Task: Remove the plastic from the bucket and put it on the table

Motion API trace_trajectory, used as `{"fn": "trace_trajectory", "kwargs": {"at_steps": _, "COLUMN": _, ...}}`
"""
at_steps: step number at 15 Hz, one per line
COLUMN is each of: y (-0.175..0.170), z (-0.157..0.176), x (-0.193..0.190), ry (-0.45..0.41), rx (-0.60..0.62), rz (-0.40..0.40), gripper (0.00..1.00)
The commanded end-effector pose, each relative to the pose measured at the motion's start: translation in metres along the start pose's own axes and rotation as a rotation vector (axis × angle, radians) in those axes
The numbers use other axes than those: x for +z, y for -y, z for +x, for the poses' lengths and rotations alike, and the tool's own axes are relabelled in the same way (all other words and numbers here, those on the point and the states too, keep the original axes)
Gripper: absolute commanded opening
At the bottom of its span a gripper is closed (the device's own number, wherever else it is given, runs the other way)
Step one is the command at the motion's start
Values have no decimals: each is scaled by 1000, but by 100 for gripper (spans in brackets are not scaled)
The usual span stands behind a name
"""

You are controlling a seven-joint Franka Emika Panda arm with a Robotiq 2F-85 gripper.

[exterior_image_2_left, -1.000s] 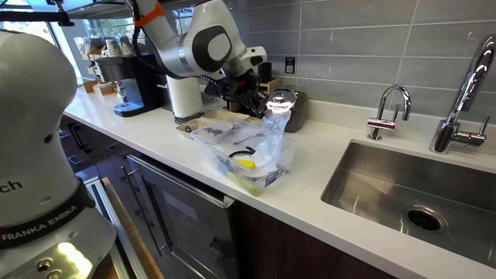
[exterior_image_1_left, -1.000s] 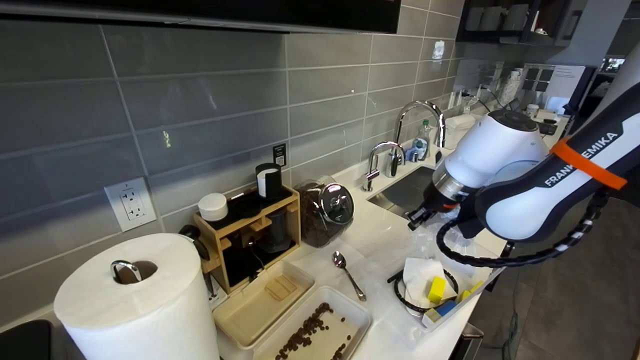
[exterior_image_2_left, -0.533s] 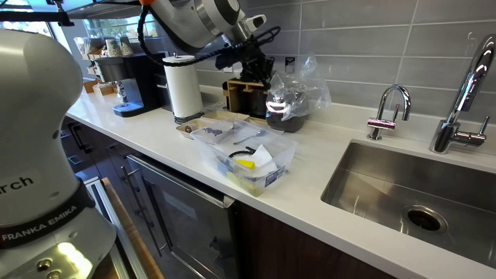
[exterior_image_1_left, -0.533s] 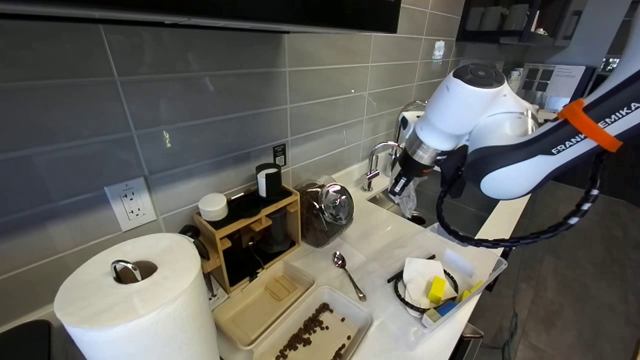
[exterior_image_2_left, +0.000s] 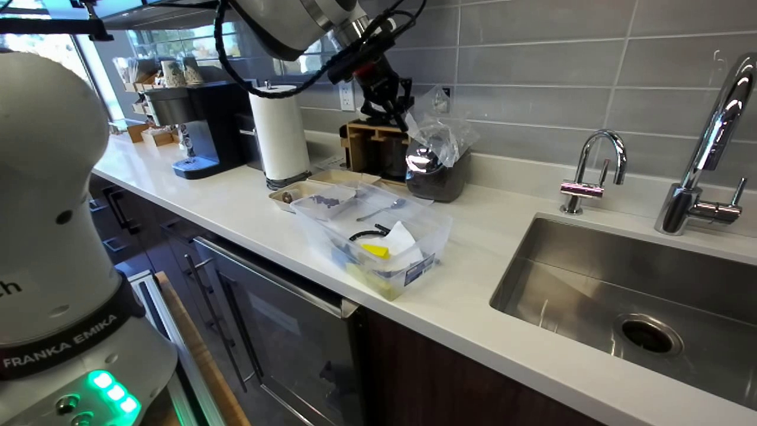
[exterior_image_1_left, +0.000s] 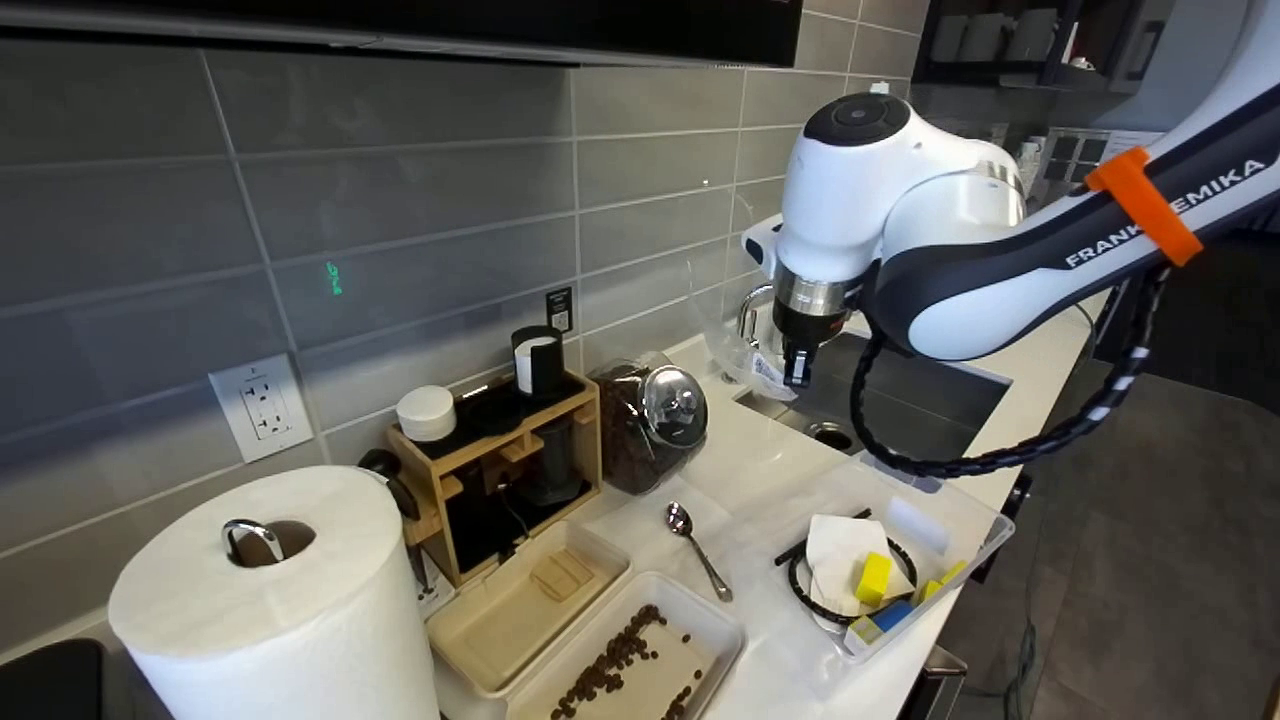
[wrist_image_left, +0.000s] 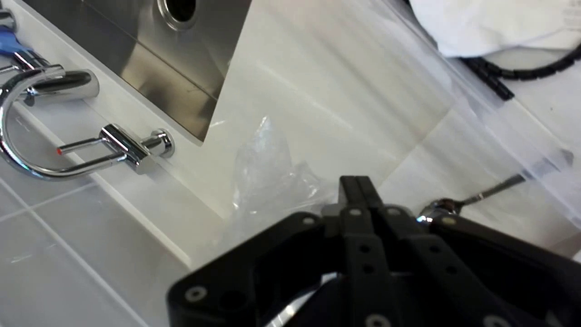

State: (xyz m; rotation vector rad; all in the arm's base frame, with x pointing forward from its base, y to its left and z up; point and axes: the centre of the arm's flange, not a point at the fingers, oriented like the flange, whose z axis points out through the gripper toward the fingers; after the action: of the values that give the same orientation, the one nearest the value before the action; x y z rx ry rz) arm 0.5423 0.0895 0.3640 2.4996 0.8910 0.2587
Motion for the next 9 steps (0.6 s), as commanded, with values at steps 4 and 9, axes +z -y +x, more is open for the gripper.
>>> {"fn": "trace_trajectory", "kwargs": {"at_steps": 4, "y": -17, "z": 2, "x": 77, "ry": 237, "rx": -88, "rz": -91, "gripper": 0}}
{"fn": "trace_trajectory", "kwargs": {"at_steps": 9, "y": 4, "z": 3, "x": 132, "ry": 257, "rx": -38, "rz": -90, "gripper": 0}}
